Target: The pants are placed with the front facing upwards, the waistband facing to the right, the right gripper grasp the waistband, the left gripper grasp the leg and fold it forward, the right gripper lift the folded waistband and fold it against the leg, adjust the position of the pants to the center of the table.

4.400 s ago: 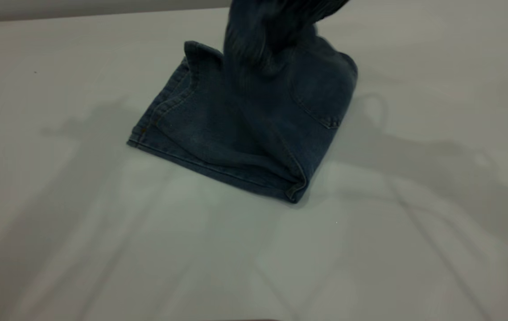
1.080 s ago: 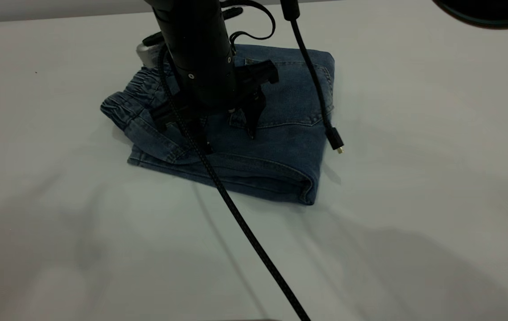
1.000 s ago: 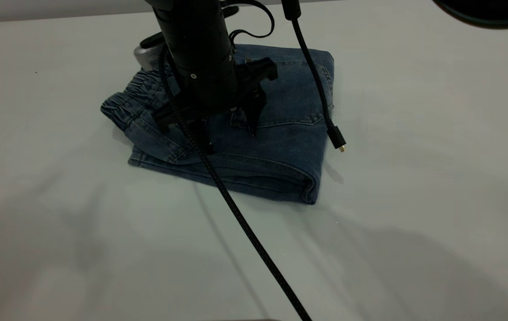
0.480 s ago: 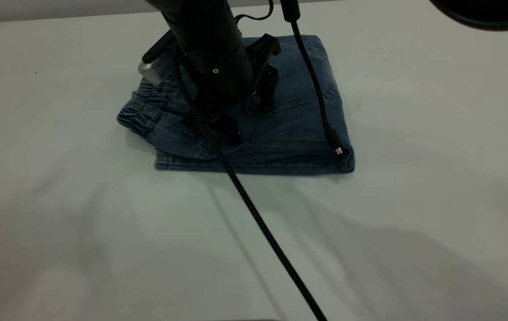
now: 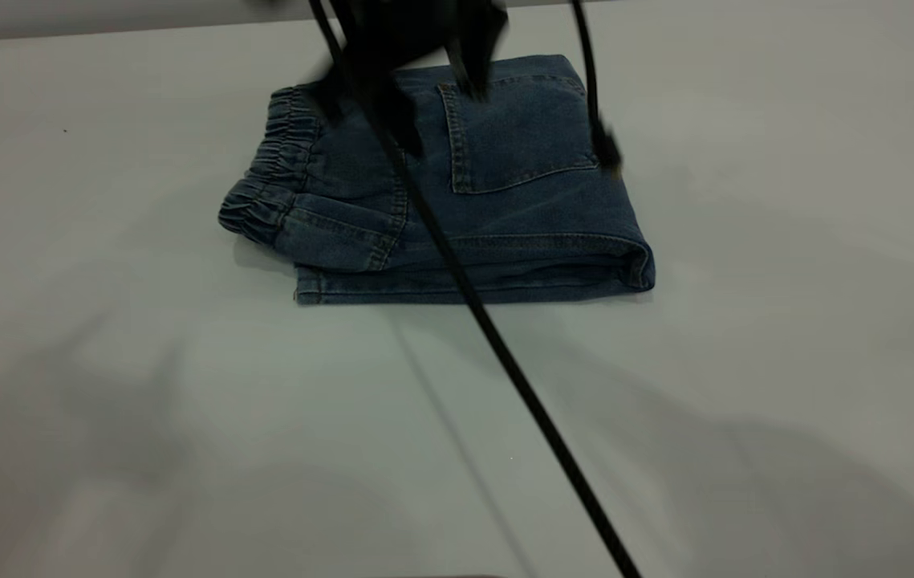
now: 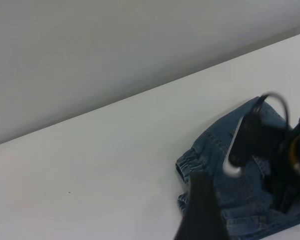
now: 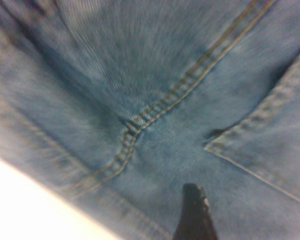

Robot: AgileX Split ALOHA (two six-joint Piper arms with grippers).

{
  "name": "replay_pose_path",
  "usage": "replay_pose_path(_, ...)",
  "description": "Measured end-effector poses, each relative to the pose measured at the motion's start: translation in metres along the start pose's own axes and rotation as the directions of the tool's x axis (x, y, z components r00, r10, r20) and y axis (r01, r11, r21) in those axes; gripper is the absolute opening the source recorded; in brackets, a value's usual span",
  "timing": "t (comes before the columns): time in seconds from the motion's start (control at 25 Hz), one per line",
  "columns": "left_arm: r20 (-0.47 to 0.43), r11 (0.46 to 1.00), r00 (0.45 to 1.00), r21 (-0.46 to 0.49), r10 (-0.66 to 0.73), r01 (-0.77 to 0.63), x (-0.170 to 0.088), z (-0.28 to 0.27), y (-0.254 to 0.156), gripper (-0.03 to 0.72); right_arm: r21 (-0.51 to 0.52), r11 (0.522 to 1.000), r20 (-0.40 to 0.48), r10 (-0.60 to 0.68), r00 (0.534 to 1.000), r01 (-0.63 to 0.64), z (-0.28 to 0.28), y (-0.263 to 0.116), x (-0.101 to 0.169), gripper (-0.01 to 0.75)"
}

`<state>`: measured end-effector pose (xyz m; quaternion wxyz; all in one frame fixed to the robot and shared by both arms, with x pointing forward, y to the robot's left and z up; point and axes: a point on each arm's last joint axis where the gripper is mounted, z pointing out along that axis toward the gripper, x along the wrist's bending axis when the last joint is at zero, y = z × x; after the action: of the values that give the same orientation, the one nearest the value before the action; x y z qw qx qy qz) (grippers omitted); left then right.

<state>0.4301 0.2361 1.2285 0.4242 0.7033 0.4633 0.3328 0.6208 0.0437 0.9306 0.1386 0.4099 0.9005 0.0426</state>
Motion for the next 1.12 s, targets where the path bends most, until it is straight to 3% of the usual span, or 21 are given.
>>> replay_pose_path(0.28,-0.001,1.0,1.0,0.001,0.021,-0.021,0.0,0.0,0.0,0.477,-0.218,0.97,-0.164,0.073,0.984,-0.109,-0.135,-0.004,-0.018,0.43)
replay_pose_path(0.56,0.006,0.997,0.998,0.052,0.055,-0.055,0.0,0.0,-0.005,0.477,-0.457,0.874,-0.275,0.041,0.961,-0.168,-0.277,-0.048,-0.043,0.43)
replay_pose_path(0.76,0.023,0.982,0.997,0.177,0.068,-0.071,-0.001,-0.002,-0.016,0.477,-0.612,0.765,-0.328,-0.012,0.945,-0.203,-0.365,-0.102,-0.06,0.43)
replay_pose_path(0.92,0.044,0.95,0.996,0.3,0.073,-0.083,-0.002,-0.005,-0.028,0.477,-0.71,0.678,-0.307,-0.059,0.95,-0.188,-0.417,-0.16,-0.073,0.43)
replay_pose_path(1.0,0.055,0.929,0.996,0.361,0.069,-0.084,-0.002,-0.007,-0.033,0.477,-0.728,0.663,-0.29,-0.073,0.954,-0.171,-0.428,-0.187,-0.076,0.43)
replay_pose_path(1.12,0.059,0.921,0.996,0.38,0.067,-0.085,-0.003,-0.007,-0.035,0.477,-0.709,0.689,-0.281,-0.08,0.956,-0.151,-0.423,-0.219,-0.077,0.43)
